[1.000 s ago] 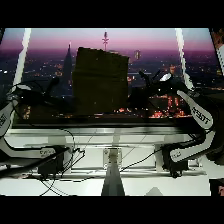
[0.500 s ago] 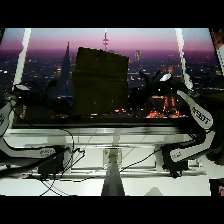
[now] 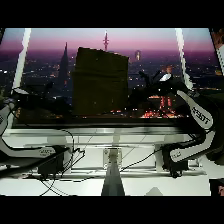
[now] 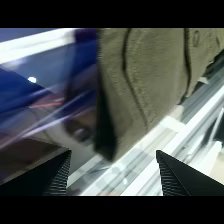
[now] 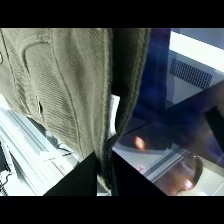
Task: Fold the clothes and pants, and hang the long-sleeved shirts on hangers.
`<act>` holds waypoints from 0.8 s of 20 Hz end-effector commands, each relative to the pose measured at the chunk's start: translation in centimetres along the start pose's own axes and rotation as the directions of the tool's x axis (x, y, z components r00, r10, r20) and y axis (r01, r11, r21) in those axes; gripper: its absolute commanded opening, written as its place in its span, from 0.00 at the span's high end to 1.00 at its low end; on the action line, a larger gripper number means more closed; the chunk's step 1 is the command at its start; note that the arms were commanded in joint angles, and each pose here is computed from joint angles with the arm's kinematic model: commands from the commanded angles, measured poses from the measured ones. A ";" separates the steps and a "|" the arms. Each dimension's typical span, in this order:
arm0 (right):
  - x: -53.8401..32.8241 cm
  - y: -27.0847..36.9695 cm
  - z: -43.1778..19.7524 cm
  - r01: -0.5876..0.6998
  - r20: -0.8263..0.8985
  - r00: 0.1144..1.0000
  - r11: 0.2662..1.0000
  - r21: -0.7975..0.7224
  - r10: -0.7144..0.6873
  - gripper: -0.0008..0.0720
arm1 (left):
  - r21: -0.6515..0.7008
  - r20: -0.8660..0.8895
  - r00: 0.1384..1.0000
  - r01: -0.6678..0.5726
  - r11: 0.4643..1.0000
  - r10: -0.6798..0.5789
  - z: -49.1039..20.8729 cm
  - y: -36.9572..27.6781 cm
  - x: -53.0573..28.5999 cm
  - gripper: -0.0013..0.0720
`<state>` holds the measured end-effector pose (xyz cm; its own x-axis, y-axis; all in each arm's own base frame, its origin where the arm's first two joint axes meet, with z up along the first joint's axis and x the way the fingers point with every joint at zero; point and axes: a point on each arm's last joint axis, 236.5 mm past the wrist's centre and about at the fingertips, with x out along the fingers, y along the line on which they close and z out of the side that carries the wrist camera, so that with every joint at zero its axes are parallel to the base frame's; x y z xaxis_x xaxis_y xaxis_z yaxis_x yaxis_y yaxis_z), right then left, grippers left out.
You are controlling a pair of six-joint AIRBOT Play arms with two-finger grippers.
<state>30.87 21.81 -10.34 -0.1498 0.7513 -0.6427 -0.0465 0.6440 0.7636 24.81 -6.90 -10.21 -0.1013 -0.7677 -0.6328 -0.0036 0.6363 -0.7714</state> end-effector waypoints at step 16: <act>-1.4 2.5 0.8 -0.013 0.005 1.000 0.990 -0.139 0.014 0.93 | 0.096 0.128 0.985 -0.132 0.987 0.119 4.8 -0.6 1.8 0.97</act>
<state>31.35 22.10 -9.13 -0.1495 0.7581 -0.6348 -0.1066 0.6259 0.7726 27.42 -9.44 -12.39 -0.0281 -0.6987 -0.7149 0.0718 0.7119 -0.6986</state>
